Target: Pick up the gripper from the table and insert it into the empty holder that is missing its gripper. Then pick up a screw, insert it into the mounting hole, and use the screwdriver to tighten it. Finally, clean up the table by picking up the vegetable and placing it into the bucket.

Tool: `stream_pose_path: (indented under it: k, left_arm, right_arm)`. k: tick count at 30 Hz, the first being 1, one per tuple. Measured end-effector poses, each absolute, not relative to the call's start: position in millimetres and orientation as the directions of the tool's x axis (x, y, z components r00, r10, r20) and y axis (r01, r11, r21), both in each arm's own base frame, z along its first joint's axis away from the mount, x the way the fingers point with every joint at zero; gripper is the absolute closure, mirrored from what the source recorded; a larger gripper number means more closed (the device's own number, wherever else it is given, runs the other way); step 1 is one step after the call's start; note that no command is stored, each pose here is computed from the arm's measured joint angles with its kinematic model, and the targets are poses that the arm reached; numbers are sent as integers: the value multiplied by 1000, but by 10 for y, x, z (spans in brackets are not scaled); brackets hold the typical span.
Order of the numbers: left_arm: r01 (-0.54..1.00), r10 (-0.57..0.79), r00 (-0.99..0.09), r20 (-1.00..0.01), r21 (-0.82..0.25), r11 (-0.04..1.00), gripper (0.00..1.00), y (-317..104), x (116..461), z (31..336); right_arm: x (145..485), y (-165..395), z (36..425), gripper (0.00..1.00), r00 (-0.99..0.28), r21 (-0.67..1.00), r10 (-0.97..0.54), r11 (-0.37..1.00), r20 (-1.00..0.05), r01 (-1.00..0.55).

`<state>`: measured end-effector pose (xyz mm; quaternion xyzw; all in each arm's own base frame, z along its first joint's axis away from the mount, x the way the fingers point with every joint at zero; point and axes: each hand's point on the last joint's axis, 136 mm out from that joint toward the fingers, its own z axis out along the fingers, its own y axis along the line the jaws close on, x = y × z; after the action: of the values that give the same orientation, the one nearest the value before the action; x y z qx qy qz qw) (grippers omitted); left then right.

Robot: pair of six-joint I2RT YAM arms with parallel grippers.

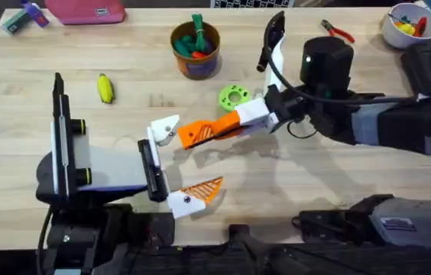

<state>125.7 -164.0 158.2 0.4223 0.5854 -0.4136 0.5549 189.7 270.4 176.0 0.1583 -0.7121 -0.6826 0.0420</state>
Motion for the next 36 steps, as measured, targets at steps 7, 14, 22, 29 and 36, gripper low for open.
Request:
stream_pose_path:
  k: [7,14,22,29,36]
  left_arm:
    - [954,35,-27,-999,-16,301,15,-1640,1257,1582]
    - [952,36,-27,-999,-14,307,15,-1636,1267,1582]
    - [950,37,-26,-999,-13,313,16,-1632,1279,1582]
    - [949,37,-26,-999,-13,316,16,-1630,1284,1582]
    - [949,37,-26,-999,-13,316,16,-1631,1283,1582]
  right_arm:
    - [1898,2756,1750,992,-951,987,-276,35,-143,-158]
    - [1897,2807,1854,992,-937,974,-274,-4,-217,-224]
    - [1903,2807,1863,992,-951,985,-263,8,-164,-172]
    - [1894,2797,1805,992,-964,994,-251,36,-87,-99]
    - [1893,2782,1705,992,-975,996,-219,62,-47,-62]
